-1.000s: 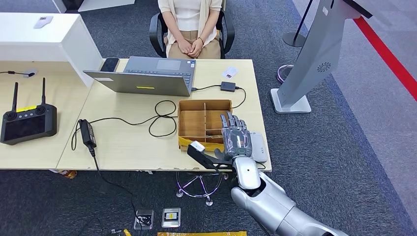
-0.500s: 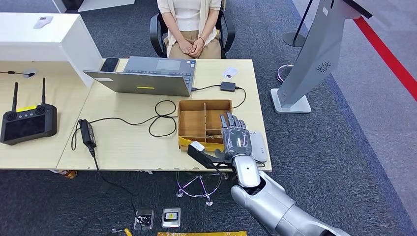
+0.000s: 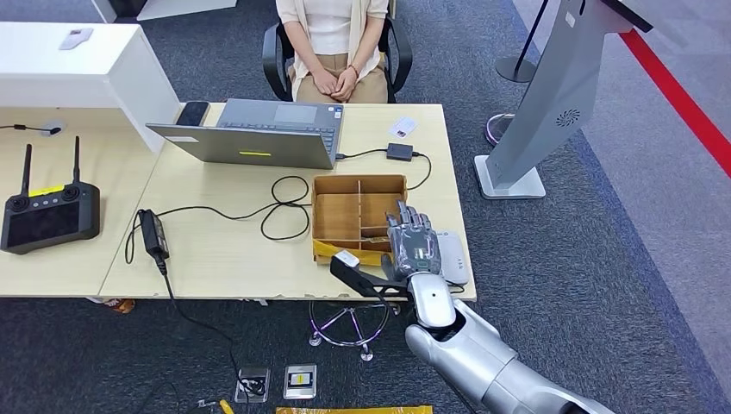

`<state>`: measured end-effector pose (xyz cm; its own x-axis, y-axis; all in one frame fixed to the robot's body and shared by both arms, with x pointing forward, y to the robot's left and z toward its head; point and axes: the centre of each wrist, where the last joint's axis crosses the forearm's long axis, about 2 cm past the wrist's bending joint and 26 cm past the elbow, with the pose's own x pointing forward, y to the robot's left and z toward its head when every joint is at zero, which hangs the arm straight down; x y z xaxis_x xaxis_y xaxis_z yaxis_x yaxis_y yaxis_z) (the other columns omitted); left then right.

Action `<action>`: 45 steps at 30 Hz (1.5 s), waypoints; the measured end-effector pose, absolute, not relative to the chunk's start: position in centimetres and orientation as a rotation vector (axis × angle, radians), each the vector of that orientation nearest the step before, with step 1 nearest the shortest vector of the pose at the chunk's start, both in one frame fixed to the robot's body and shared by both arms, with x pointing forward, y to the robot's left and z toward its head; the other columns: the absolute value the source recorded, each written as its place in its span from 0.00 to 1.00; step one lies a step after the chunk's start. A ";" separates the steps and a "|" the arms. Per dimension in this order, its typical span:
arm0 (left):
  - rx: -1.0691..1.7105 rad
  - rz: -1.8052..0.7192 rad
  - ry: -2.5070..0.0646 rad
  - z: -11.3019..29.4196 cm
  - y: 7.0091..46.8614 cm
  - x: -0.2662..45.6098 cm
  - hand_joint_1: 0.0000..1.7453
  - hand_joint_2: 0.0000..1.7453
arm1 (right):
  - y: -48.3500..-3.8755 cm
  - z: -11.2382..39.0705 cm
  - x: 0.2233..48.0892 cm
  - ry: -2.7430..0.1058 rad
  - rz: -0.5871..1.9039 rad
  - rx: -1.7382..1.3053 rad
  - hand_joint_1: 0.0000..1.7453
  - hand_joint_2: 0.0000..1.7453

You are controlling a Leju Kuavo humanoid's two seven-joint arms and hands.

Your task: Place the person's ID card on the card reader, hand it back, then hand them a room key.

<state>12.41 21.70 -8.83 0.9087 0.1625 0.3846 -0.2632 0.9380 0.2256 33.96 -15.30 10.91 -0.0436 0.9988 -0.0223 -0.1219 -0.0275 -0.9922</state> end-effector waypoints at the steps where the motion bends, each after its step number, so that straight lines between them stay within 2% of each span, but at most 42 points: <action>1: 0.278 0.222 -0.371 -8.8 21.7 12.4 0.00 0.00 | -15.3 10.9 34.0 -1.132 1.317 -1.114 1.00 1.00; 34: 0.286 0.202 -0.372 -8.8 21.6 12.6 0.00 0.00 | -15.3 11.1 34.2 -1.089 1.320 -1.126 1.00 1.00; 38: 0.288 0.192 -0.375 -8.8 21.6 12.6 0.00 0.00 | -15.0 12.5 34.7 -1.119 1.280 -1.139 1.00 1.00; 45: 0.282 0.167 -0.359 -8.7 21.6 12.9 0.00 0.00 | -14.7 19.2 37.2 -1.220 1.057 -0.888 1.00 1.00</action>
<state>12.89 21.65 -8.68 0.9231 0.1104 0.3684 -0.2097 0.9474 0.2418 37.15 -14.73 19.24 0.0264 0.9574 0.2876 -0.1479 0.2883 -0.9461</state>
